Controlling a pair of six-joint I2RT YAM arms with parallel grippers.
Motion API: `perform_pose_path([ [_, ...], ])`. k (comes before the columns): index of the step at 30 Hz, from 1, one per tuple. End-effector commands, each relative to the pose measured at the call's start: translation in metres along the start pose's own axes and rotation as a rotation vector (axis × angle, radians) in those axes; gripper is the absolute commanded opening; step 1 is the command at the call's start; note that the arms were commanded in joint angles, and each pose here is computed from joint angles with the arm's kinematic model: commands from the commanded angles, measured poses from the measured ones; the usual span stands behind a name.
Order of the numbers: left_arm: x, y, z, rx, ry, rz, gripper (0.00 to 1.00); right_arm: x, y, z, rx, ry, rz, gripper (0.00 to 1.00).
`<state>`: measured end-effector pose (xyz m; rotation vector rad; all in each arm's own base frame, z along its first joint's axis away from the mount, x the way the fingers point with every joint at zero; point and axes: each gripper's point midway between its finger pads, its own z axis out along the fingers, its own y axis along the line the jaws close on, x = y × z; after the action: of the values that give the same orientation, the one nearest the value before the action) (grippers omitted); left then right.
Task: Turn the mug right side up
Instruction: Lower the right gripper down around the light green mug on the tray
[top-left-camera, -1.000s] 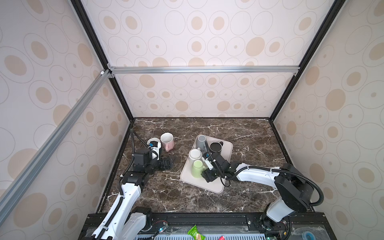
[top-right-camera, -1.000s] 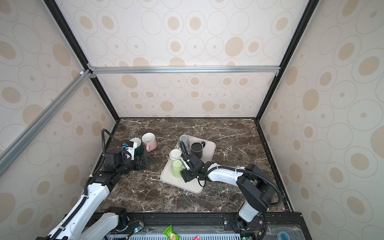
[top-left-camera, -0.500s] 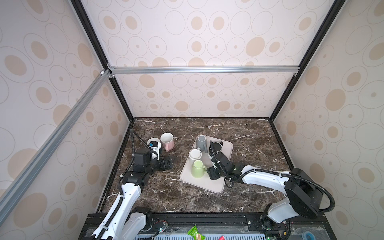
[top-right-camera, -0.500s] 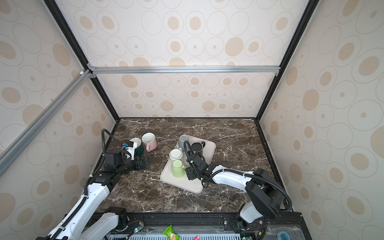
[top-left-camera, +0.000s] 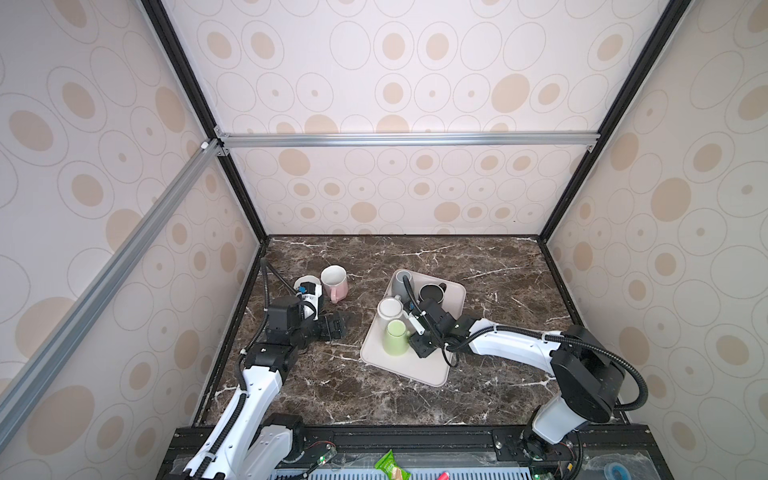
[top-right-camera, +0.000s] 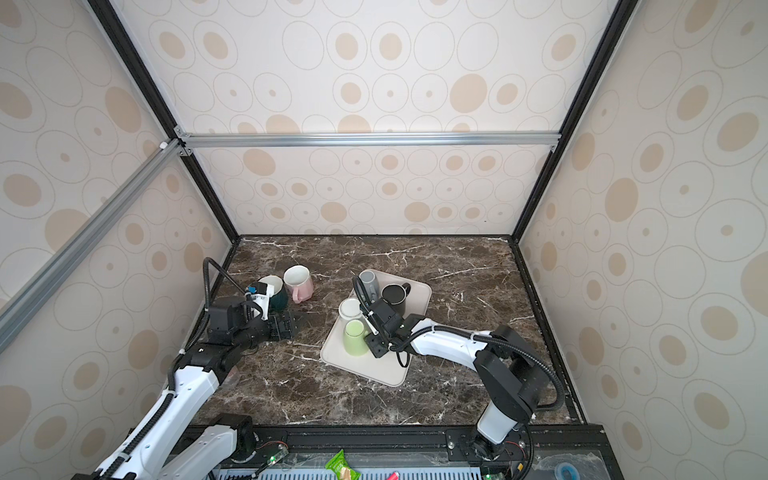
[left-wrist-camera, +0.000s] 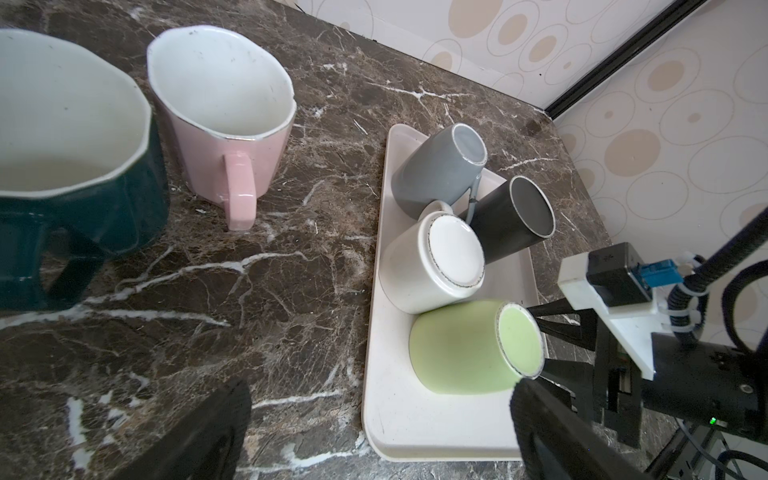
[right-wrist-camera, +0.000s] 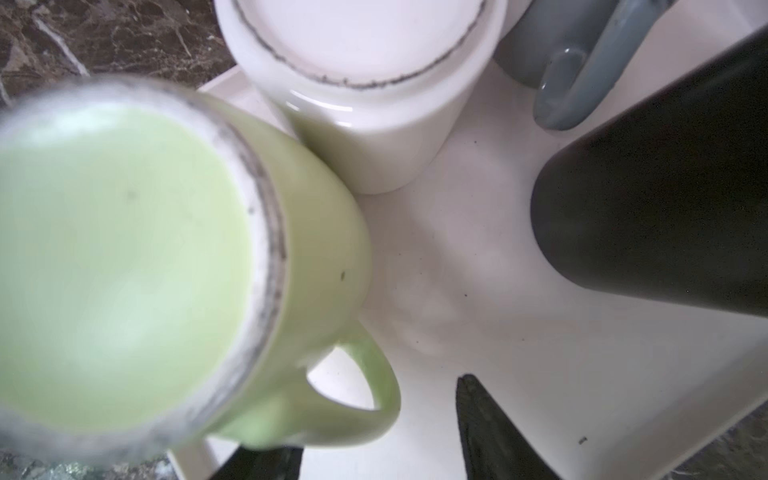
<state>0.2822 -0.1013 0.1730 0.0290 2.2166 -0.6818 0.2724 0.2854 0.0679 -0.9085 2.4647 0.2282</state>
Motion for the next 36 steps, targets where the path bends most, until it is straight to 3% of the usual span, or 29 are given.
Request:
perform_pose_path([
  [1, -0.006, -0.004, -0.002, 0.010, -0.025, 0.011, 0.98, 0.011, 0.004, 0.004, -0.018, 0.085, -0.078, 0.56],
  [6, -0.006, -0.004, -0.002, 0.009, -0.025, 0.012, 0.98, 0.009, 0.009, 0.004, -0.046, 0.099, -0.113, 0.46],
  [20, -0.008, -0.005, -0.007, 0.005, -0.044, 0.019, 0.98, 0.002, 0.017, -0.006, -0.091, 0.088, -0.130, 0.35],
  [23, -0.008, -0.006, -0.007, 0.007, -0.045, 0.019, 0.98, 0.001, 0.021, -0.009, -0.118, 0.076, -0.134, 0.22],
  [28, -0.007, -0.005, -0.008, 0.006, -0.046, 0.018, 0.98, -0.003, 0.027, -0.013, -0.157, 0.067, -0.148, 0.14],
  [36, -0.009, -0.001, -0.009, -0.021, -0.060, 0.020, 0.98, -0.001, 0.017, -0.014, -0.099, 0.081, -0.128, 0.12],
])
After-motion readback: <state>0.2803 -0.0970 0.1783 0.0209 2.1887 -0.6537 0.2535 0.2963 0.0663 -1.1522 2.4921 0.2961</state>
